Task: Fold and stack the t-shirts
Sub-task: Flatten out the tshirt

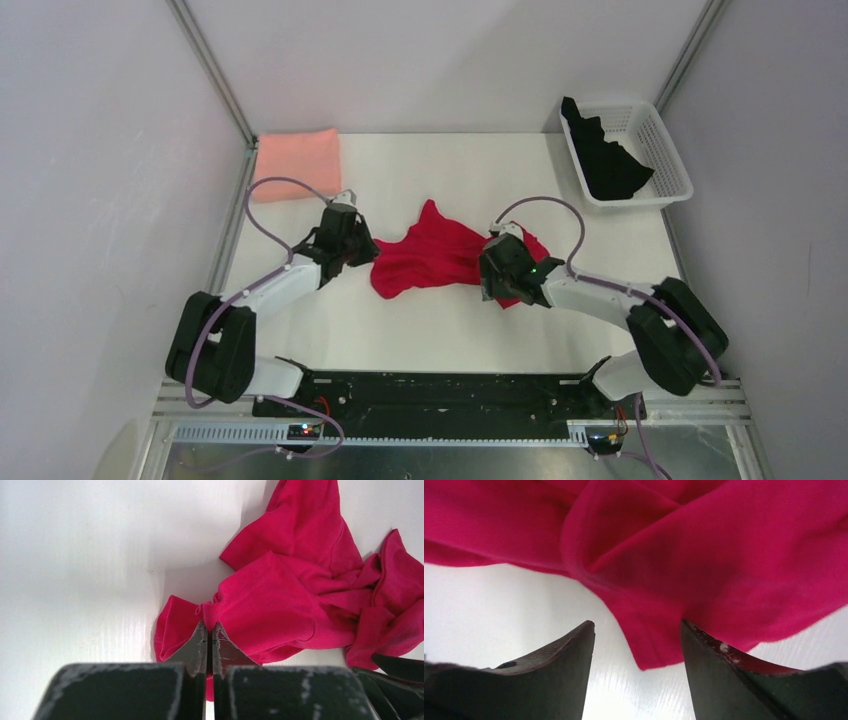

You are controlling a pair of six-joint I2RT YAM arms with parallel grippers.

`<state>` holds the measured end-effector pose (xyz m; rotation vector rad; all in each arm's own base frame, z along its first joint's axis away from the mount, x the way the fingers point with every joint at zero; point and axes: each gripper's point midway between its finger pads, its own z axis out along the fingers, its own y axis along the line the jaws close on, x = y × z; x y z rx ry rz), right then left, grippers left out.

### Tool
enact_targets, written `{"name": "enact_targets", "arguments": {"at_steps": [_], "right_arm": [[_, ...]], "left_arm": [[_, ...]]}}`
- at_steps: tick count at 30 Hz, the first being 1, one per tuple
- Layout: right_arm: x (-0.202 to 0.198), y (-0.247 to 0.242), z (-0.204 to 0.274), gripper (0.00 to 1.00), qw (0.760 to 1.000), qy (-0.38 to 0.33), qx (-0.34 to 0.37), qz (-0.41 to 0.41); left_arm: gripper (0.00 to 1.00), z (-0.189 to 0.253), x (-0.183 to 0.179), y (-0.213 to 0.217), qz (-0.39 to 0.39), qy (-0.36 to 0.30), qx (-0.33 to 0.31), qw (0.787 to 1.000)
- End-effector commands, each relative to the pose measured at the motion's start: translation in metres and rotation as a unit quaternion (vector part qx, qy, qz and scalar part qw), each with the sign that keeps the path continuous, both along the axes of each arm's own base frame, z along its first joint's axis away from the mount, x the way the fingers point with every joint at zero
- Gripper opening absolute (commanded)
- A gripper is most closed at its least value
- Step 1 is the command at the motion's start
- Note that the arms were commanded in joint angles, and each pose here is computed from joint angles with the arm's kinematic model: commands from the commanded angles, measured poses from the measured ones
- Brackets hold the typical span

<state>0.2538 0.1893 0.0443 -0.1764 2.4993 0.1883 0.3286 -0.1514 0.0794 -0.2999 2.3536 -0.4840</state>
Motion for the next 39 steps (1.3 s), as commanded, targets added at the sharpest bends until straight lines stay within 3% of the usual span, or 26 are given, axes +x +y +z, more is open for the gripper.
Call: {"name": "enact_targets", "arguments": {"at_steps": [1, 5, 7, 8, 10, 12, 16, 21, 30, 36, 39], "right_arm": [[0.024, 0.012, -0.008, 0.63, 1.000, -0.017, -0.003, -0.018], [0.023, -0.001, -0.025, 0.58, 0.998, -0.005, -0.040, -0.042], [0.022, -0.009, -0.029, 0.50, 0.997, -0.002, -0.056, -0.055], [0.021, -0.012, -0.029, 0.44, 0.996, -0.002, -0.062, -0.062], [0.022, -0.021, -0.023, 0.15, 0.994, -0.013, -0.073, -0.083], [0.024, -0.029, -0.010, 0.01, 0.992, -0.030, -0.076, -0.101], [0.029, -0.044, 0.025, 0.00, 0.987, -0.075, -0.059, -0.131], [0.045, -0.054, 0.094, 0.00, 0.977, -0.158, 0.022, -0.140], [0.045, -0.104, 0.235, 0.00, 0.921, -0.308, 0.184, -0.151], [0.021, -0.143, 0.331, 0.00, 0.876, -0.405, 0.191, -0.181], [-0.009, -0.142, 0.374, 0.00, 0.858, -0.450, 0.204, -0.142]], "left_arm": [[0.00, 0.022, 0.006, 0.004, 0.009, -0.046, 0.004, 0.999], [0.00, 0.022, 0.006, 0.007, 0.014, -0.047, 0.006, 0.999], [0.00, 0.024, 0.006, 0.008, 0.016, -0.051, 0.008, 0.999], [0.00, 0.024, 0.006, 0.009, 0.017, -0.052, 0.009, 0.998], [0.00, 0.027, 0.007, 0.012, 0.023, -0.058, 0.015, 0.998], [0.00, 0.031, 0.008, 0.018, 0.034, -0.065, 0.024, 0.997], [0.00, 0.045, 0.012, 0.030, 0.056, -0.090, 0.043, 0.993], [0.00, 0.085, 0.020, 0.042, 0.082, -0.144, 0.054, 0.985], [0.00, 0.189, 0.019, 0.064, 0.121, -0.270, 0.047, 0.954], [0.00, 0.303, -0.035, 0.098, 0.160, -0.410, 0.011, 0.898], [0.00, 0.343, -0.073, 0.107, 0.152, -0.467, -0.021, 0.871]]}}
